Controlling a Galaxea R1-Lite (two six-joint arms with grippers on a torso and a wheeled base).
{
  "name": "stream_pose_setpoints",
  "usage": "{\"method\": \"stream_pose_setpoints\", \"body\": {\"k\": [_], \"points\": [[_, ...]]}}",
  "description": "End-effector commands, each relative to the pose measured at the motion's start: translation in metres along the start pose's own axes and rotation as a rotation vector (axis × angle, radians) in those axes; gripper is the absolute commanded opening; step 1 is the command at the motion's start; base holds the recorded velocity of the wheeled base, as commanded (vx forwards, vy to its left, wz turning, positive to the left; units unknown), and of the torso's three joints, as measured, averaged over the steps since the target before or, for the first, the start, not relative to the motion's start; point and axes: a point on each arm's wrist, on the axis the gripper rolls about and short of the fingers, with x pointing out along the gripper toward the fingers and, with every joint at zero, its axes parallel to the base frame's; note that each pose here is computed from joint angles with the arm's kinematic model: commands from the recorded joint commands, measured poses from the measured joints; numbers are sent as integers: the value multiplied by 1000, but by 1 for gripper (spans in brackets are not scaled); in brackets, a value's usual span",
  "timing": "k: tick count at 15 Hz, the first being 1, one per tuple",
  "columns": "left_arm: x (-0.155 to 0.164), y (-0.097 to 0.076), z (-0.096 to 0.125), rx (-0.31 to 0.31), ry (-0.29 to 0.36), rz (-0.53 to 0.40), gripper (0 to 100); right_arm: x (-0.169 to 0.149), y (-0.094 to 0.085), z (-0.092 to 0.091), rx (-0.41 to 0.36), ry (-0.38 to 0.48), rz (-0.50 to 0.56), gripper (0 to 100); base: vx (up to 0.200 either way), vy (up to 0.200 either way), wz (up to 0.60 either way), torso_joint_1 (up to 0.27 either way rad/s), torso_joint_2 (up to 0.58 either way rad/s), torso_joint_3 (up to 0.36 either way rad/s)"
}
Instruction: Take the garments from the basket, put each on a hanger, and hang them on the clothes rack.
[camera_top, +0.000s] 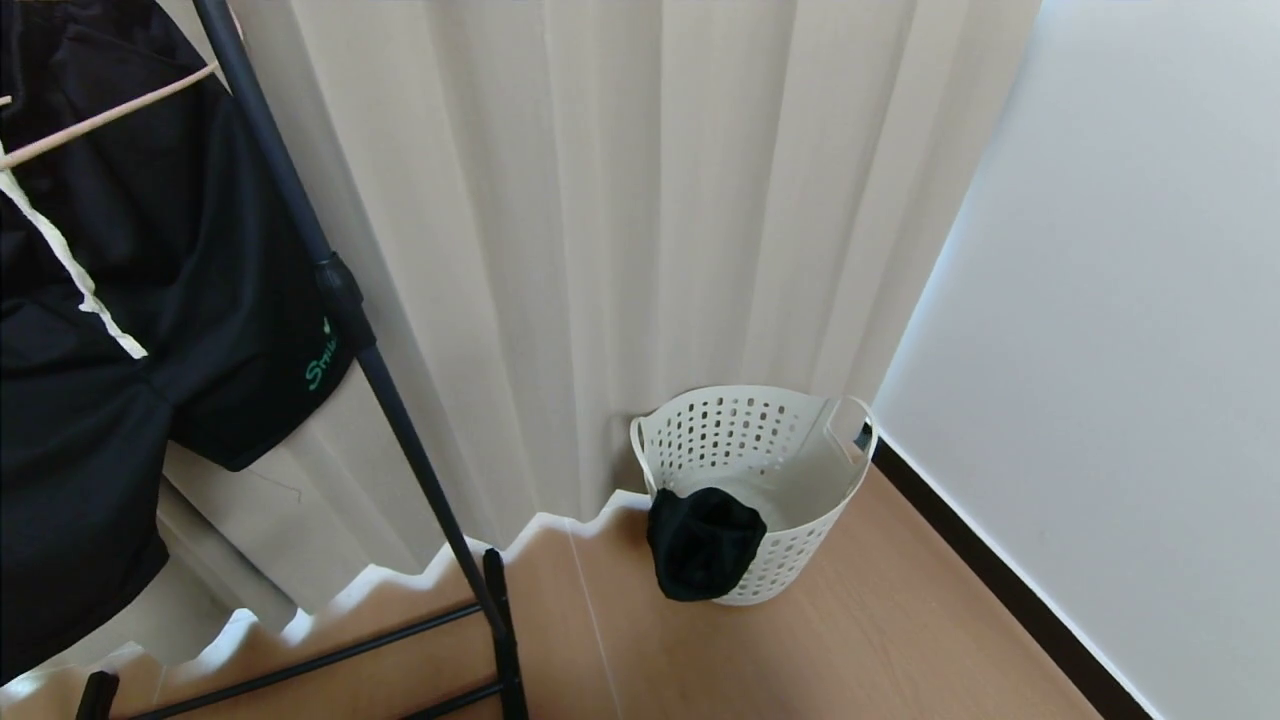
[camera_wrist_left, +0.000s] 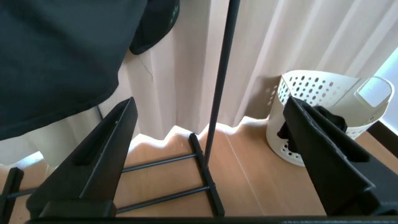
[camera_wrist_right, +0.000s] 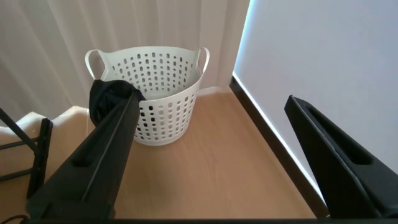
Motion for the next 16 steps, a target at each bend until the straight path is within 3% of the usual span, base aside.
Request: {"method": "stream_pose_setpoints", "body": {"k": [1,16], "points": [[0,0,0,-1,0,0,100,0,0,0,5,0,1,100,0,0,0,2,2,-188],[0,0,0,-2,0,2,100,0,0,0,2,2,4,100,0,0,0,4,2,-198]]}}
